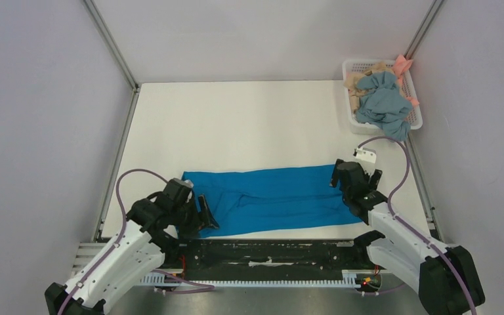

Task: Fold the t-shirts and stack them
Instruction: Fold the other side of the tshirt into a rectangle

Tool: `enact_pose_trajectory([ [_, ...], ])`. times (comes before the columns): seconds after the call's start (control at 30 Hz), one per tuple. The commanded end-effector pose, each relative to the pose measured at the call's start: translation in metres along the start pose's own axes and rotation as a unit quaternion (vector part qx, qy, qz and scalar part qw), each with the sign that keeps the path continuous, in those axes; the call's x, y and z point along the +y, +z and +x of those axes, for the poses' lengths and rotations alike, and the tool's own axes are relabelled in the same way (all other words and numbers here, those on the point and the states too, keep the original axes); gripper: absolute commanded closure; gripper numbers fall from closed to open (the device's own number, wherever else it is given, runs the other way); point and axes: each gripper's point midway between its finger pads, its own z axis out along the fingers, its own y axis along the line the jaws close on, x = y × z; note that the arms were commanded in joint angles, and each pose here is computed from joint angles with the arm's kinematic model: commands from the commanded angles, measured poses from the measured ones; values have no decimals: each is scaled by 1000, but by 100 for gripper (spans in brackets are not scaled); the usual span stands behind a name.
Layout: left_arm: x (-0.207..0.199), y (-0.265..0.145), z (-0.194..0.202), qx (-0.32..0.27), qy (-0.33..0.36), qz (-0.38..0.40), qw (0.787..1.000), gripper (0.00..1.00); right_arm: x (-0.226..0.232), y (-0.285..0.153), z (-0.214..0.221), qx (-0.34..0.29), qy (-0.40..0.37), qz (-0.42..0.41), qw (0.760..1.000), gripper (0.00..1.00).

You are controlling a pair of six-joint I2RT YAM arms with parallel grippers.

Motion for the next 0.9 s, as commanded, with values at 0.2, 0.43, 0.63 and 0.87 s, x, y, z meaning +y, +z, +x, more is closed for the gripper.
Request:
enact_pose_trajectory([
  [0.2, -78, -22, -90, -156, 62, 65, 984, 19, 23, -21, -30, -62, 20, -101, 993, 2],
  [0.43, -95, 42, -116, -137, 74, 58, 986, 18, 47, -28, -23, -65, 19, -181, 981, 2],
  [0.63, -58, 77, -124, -122, 78, -45, 988, 16, 50, -29, -16, -60, 17, -192, 979, 2],
  [0.87, -95, 79, -82, -57, 120, 70, 989, 16, 51, -28, -14, -57, 16, -194, 979, 2],
])
